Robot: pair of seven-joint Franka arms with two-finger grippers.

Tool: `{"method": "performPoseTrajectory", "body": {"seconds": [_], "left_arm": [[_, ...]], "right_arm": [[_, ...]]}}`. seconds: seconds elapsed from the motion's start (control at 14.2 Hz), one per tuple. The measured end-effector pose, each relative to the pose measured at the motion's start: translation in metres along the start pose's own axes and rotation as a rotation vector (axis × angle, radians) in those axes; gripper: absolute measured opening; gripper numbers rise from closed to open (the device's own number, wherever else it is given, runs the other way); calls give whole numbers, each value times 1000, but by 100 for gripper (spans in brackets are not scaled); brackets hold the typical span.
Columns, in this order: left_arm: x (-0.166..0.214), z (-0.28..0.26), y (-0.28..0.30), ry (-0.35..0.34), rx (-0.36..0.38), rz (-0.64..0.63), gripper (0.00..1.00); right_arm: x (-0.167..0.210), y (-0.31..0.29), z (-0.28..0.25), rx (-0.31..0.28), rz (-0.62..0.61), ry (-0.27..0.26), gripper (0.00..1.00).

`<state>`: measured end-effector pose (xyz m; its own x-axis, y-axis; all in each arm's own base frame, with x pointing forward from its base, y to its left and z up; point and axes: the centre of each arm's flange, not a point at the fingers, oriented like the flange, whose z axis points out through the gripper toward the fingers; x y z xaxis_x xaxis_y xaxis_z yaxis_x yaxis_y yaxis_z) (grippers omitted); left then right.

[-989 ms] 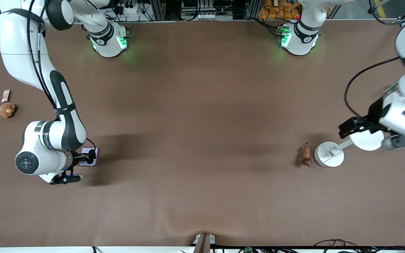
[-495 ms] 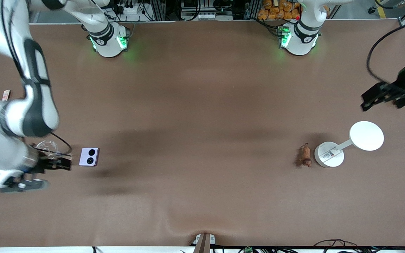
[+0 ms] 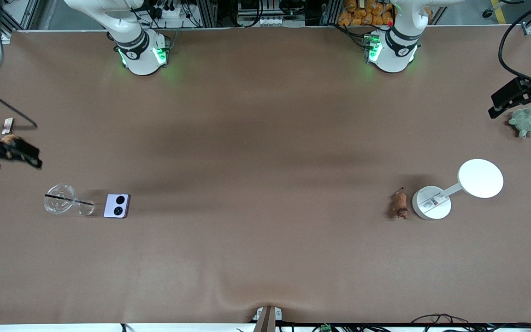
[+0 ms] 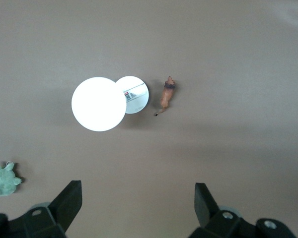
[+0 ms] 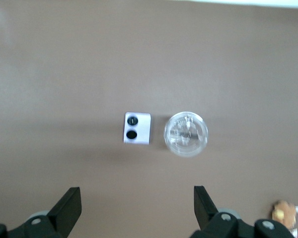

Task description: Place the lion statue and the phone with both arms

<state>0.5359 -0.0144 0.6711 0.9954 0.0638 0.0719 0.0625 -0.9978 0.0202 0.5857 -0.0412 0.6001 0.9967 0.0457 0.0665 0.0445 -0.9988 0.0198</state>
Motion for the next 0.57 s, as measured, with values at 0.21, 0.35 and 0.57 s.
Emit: {"method": "performPoseTrajectory", "body": {"seconds": [0.21, 0.35, 0.57], "left_arm": [[-5, -1, -7, -2, -7, 1, 100], [-6, 0, -2, -8, -7, 11, 100], [-7, 4, 2, -22, -6, 18, 100]], "right_arm": [[-34, 6, -17, 12, 70, -28, 100], [-43, 5, -25, 16, 82, -41, 100], [-47, 3, -31, 18, 83, -33, 100]]}}
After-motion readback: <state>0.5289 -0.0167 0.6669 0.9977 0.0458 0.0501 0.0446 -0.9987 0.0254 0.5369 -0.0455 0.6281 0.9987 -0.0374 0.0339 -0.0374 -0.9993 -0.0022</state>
